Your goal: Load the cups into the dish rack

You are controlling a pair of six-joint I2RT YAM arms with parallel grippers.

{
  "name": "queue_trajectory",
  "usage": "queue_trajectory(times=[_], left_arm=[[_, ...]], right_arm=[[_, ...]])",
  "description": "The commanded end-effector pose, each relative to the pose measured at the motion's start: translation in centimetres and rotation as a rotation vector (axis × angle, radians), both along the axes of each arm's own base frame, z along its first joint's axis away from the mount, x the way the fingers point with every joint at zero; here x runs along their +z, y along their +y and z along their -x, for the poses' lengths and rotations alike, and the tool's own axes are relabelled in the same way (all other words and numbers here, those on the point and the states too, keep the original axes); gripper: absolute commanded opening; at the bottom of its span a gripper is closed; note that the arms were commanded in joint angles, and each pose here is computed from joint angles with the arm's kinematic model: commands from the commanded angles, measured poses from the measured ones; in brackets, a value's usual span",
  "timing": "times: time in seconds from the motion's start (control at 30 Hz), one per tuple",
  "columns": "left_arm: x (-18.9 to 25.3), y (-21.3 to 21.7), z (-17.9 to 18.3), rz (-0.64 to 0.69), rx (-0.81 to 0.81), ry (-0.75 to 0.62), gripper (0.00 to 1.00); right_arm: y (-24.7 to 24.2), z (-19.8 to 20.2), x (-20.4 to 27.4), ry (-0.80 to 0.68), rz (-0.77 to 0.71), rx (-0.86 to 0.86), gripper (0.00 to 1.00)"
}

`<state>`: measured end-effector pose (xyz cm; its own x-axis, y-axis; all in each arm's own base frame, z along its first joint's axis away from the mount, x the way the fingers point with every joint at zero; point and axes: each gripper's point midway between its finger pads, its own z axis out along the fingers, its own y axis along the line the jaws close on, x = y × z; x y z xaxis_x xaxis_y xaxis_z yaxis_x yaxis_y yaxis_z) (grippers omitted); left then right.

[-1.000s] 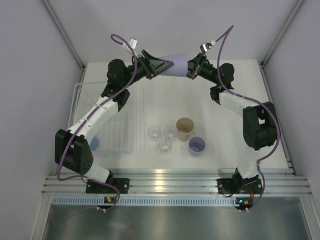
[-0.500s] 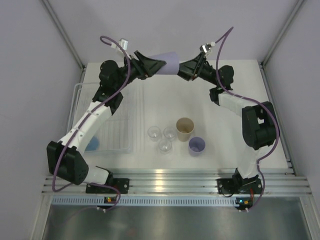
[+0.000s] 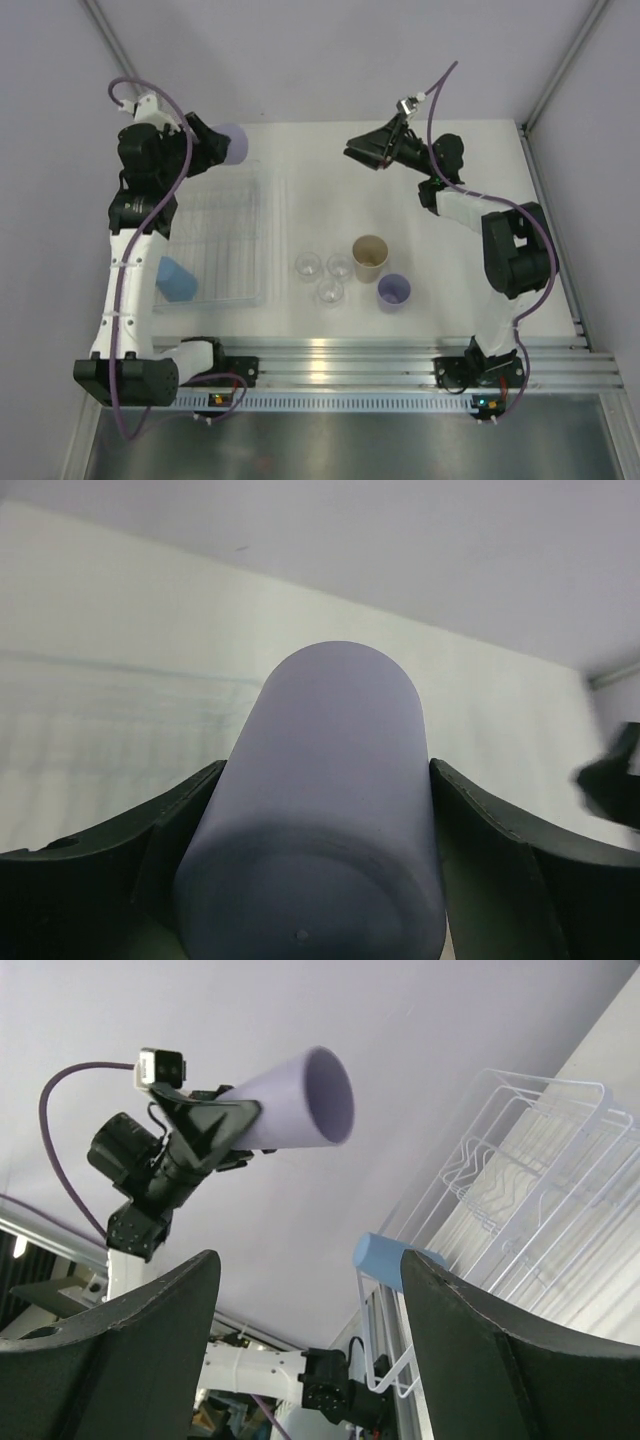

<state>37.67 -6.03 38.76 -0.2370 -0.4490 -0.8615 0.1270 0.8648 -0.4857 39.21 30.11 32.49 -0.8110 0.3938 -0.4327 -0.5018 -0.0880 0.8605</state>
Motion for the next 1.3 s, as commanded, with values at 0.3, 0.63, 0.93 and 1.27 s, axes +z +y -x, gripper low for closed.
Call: queue_trajectory(times=[0.3, 0.63, 0.93, 1.27], left_arm=[[-13.5, 12.3, 7.2, -0.379, 0.353, 0.565, 0.00], [-17.8, 15.8, 8.5, -0.370, 0.474, 0.722, 0.00], [-20.8, 17.4, 7.6, -0.375, 0.510, 0.783, 0.00], [-23.9, 18.8, 7.2, -0.393, 0.553, 0.834, 0.00]], right_arm=[[0.0, 1.5, 0.7, -0.124, 0.054, -0.005, 0.74], [-1.2, 2.7, -0.4, -0.137, 0.079, -0.031, 0.75], [-1.4, 2.2, -0.4, -0.142, 0.077, -0.033, 0.75], [-1.8, 1.8, -0.1, -0.149, 0.077, -0.040, 0.75]])
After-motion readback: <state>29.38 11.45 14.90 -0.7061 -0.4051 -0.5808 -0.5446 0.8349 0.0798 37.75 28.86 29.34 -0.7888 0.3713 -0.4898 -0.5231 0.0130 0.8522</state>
